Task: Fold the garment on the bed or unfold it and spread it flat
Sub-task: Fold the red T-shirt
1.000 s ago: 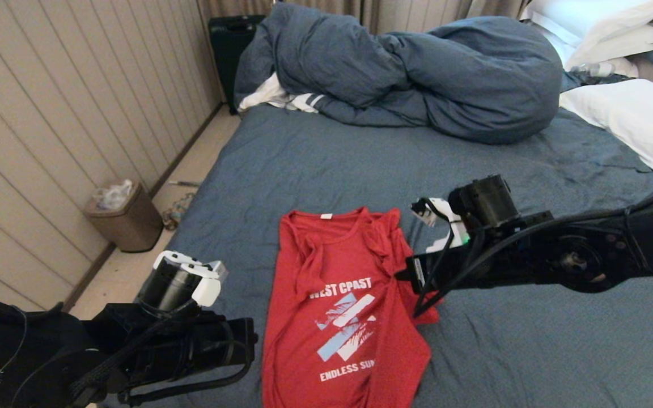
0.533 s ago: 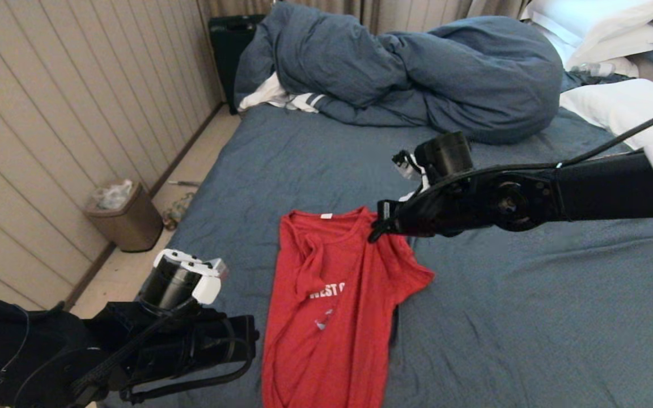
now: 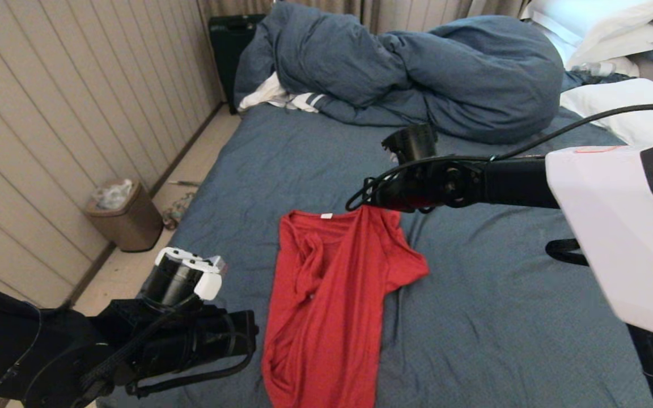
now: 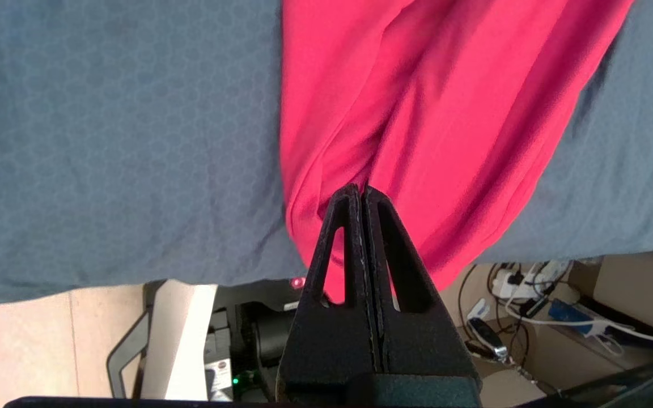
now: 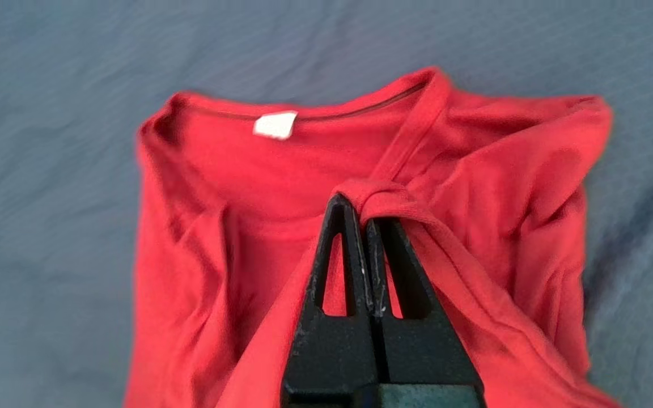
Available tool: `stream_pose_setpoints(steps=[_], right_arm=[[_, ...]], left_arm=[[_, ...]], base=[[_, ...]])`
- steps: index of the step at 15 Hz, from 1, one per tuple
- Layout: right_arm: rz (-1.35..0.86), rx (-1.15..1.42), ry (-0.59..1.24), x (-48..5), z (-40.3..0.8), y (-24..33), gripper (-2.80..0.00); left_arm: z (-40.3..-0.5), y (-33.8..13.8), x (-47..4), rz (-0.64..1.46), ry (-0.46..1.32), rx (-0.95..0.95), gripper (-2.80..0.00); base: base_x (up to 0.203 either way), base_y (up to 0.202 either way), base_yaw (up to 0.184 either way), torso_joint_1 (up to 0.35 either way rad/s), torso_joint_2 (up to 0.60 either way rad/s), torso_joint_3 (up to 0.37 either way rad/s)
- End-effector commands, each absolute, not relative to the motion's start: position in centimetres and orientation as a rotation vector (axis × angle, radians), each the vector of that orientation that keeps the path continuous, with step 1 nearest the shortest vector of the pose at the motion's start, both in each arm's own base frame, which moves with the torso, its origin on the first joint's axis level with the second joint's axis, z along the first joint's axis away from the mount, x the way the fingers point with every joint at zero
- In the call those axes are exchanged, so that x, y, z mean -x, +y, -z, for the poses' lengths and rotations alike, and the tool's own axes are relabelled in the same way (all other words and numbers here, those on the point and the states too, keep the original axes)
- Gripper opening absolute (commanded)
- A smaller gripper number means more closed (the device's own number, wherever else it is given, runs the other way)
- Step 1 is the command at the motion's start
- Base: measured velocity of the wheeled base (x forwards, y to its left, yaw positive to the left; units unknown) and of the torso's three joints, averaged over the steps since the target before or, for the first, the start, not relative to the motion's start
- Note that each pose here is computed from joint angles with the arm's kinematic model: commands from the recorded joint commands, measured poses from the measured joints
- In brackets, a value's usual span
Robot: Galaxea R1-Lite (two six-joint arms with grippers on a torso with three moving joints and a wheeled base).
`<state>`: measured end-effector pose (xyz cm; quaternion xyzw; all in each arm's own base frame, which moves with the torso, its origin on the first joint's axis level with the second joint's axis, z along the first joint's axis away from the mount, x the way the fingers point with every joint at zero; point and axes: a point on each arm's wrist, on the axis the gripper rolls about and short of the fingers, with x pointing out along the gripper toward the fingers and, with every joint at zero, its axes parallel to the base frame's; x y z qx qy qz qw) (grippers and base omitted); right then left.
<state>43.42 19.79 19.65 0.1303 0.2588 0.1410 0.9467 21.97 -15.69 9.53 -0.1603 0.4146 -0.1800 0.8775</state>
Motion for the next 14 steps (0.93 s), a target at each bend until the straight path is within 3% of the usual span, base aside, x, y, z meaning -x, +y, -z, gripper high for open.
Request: stream_pose_setpoints(steps=[1, 6, 13, 14], right_arm=[[-0.25, -0.264, 0.522, -44.2, -18.7, 19.6, -2.8], [-0.079, -0.272, 0.353, -45.1, -19.6, 19.0, -2.8], [-0.084, -0.259, 0.38, -45.2, -18.4, 19.7, -2.8], [-0.082, -0.257, 0.387, -45.0, -18.3, 19.6, -2.8]], left_arm=[[-9.1, -15.8, -22.2, 0.372, 0.866, 0.337, -2.8], [-8.6, -15.9, -22.6, 0.334, 0.852, 0.327, -2.8], [-8.6, -17.7, -20.7, 0.392, 0.891, 0.329, -2.8], [-8.6, -18.4, -19.7, 0.431, 0.907, 0.306, 0.0]], base=[[0.0, 0.0, 0.0, 0.0, 0.0, 0.0], [0.0, 0.0, 0.0, 0.0, 0.0, 0.0], [0.0, 0.0, 0.0, 0.0, 0.0, 0.0], [0.0, 0.0, 0.0, 0.0, 0.0, 0.0]])
